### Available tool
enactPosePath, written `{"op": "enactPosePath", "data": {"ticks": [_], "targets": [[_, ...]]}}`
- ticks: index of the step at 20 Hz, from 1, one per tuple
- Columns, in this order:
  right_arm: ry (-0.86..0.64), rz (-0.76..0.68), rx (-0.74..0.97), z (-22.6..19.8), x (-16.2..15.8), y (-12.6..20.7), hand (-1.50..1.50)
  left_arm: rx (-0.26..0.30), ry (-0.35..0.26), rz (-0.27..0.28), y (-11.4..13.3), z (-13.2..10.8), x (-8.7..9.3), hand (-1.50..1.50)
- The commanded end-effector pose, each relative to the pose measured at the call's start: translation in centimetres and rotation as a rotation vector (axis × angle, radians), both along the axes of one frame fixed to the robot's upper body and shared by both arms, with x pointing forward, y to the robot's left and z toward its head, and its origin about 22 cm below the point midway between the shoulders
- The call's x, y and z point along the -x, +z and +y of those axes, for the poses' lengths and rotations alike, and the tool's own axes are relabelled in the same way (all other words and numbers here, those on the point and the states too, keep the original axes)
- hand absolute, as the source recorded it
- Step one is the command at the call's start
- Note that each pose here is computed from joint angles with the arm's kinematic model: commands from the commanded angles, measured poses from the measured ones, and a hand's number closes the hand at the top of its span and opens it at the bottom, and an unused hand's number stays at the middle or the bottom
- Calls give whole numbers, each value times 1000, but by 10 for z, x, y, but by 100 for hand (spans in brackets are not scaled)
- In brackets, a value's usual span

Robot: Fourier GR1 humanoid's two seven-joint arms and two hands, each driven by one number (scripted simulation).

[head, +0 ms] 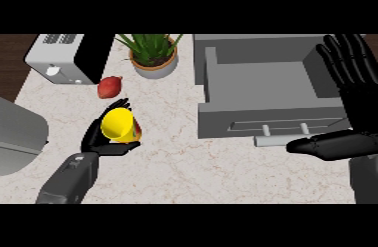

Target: Pick up the cup, place it into the drawer and close the drawer

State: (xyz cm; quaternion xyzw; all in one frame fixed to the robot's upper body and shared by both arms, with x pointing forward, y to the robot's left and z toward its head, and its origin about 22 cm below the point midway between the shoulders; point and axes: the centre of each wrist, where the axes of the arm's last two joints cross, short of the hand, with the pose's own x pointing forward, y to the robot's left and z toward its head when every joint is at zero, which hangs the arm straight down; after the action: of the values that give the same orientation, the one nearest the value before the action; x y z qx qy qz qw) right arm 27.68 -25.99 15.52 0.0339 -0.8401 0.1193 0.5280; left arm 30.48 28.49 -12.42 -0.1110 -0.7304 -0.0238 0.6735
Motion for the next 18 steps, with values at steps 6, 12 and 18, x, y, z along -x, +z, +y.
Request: {"op": "enactPosePath", "data": {"ticks": [6,12,18], "targets": [[-12,12,6,7,-2,-5,-150,-90,104,-286,-3,-18,1,150],[-32,12,-3,-12,-2,-6,-150,-151,388,-331,-4,10,11,150],[-34,21,5,-7,2,0,-150,71,383,-439,3,-10,-2,150]]}}
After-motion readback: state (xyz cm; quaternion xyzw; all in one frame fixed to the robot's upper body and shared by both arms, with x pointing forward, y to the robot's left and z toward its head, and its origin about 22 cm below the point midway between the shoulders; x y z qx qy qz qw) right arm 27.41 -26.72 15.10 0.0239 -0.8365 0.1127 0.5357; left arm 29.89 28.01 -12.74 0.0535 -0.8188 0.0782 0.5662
